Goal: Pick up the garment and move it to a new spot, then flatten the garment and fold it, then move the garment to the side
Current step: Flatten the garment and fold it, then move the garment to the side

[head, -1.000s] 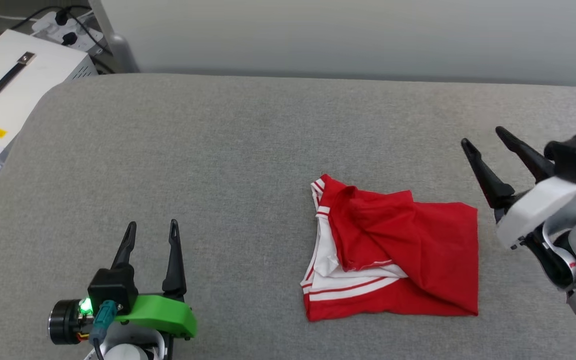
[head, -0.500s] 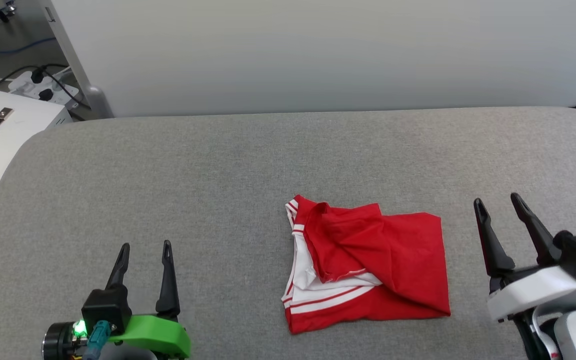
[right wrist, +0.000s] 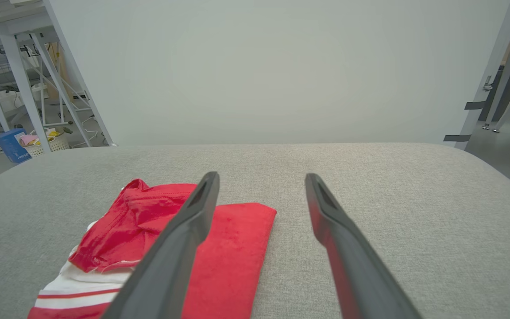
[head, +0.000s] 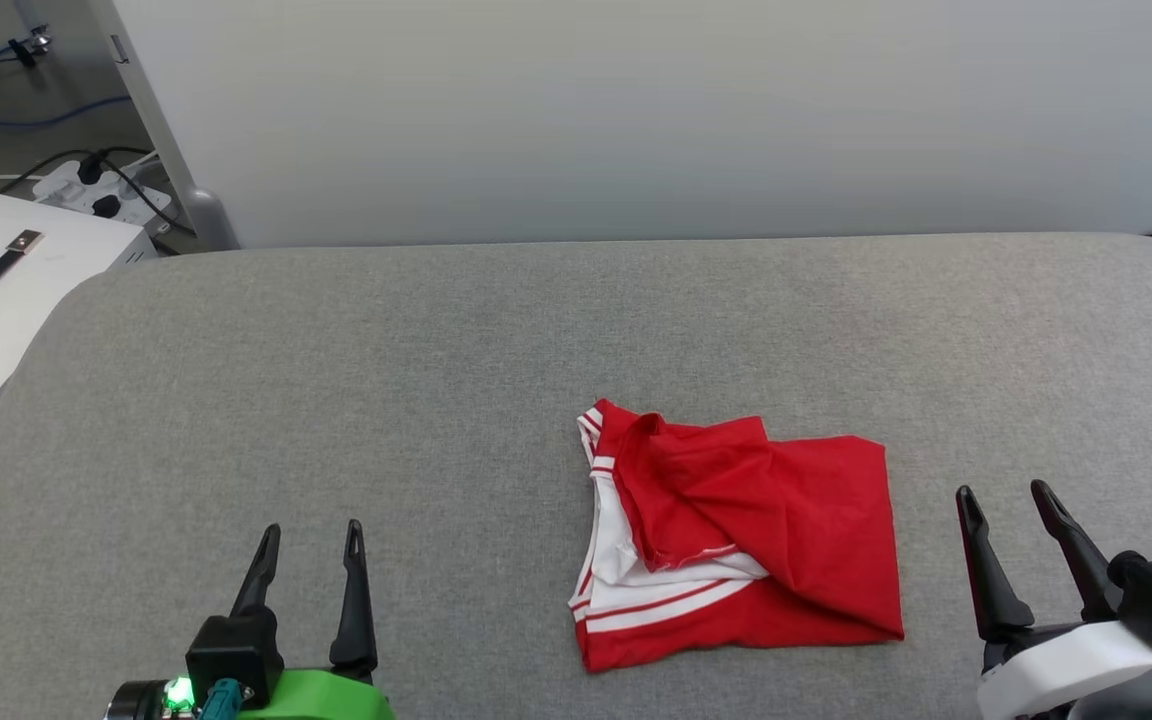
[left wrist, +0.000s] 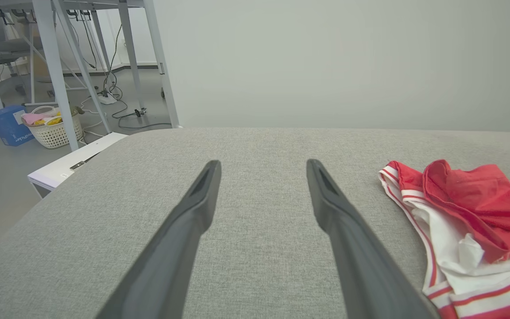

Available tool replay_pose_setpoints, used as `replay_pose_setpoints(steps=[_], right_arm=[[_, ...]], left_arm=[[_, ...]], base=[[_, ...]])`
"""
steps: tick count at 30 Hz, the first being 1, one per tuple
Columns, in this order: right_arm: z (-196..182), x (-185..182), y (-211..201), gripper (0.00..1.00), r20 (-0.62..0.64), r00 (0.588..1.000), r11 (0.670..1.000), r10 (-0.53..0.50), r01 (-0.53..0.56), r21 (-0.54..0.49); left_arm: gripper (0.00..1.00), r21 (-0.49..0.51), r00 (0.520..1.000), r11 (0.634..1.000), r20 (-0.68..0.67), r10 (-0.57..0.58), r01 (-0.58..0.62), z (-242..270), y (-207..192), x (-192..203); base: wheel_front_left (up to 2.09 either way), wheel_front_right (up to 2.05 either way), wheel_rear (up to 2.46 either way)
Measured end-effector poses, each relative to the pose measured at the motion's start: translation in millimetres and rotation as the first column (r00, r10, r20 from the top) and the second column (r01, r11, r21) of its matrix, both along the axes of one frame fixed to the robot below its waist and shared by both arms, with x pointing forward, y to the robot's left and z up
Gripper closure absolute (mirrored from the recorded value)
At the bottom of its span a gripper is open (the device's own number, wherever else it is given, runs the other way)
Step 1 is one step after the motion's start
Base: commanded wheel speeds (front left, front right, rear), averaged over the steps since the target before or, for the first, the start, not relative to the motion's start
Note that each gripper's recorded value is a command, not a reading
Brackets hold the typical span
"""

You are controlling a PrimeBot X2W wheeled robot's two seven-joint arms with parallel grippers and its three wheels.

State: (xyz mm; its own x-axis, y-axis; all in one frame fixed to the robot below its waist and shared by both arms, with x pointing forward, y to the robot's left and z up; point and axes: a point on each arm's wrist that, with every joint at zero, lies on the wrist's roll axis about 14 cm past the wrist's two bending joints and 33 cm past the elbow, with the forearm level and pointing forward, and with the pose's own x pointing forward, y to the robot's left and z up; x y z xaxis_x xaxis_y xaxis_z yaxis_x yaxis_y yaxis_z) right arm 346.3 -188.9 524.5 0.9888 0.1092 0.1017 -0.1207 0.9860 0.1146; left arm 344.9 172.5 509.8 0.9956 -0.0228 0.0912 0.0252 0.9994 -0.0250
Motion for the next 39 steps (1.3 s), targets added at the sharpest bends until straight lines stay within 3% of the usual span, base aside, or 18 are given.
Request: replay_pose_setpoints(steps=[4,12,17,20,24,29,35,39], right_arm=[[6.2,5.6,-1.2,0.00,0.014,1.000,1.000,0.003,-0.003,-0.017],[73.8,58.5,-18.8,0.00,0.140,0.990,0.991,0.028,-0.009,-0.136],[68.9,91.4,-15.9,0.00,-0.027,0.996,0.980,0.084,-0.087,-0.178],[46.4,103.2,-11.5,0.00,-0.206,0.971,0.973,0.121,-0.157,-0.172],[6.9,104.7,-8.0,0.00,-0.435,0.887,0.967,0.156,-0.226,-0.115],[-37.8,94.8,2.7,0.00,-0.646,0.732,0.959,0.216,-0.284,-0.001],[-85.2,76.5,17.1,0.00,-0.793,0.546,0.941,0.268,-0.325,0.095],[-111.8,69.8,27.1,0.00,-0.842,0.457,0.931,0.286,-0.339,0.133]], left_arm=[[0.00,0.000,1.000,1.000,-0.007,0.009,-0.009,-2.0,2.3,-0.3],[0.00,-0.002,1.000,1.000,-0.013,0.023,-0.023,-3.8,6.4,4.2],[0.00,-0.001,0.999,0.999,-0.023,0.038,-0.038,-6.7,10.8,9.3],[0.00,0.000,0.998,0.999,-0.033,0.046,-0.046,-9.8,13.2,12.1],[0.00,-0.001,0.998,0.999,-0.043,0.053,-0.053,-12.9,15.3,16.3],[0.00,-0.002,0.997,0.999,-0.049,0.053,-0.054,-15.0,15.0,21.6],[0.00,-0.004,0.997,0.998,-0.055,0.060,-0.060,-17.2,17.2,29.7],[0.00,-0.002,0.995,0.998,-0.070,0.068,-0.068,-22.2,20.1,33.7]], base=[[0.00,0.00,0.00],[0.00,0.00,0.00],[0.00,0.00,0.00],[0.00,0.00,0.00],[0.00,0.00,0.00],[0.00,0.00,0.00],[0.00,0.00,0.00],[0.00,0.00,0.00]])
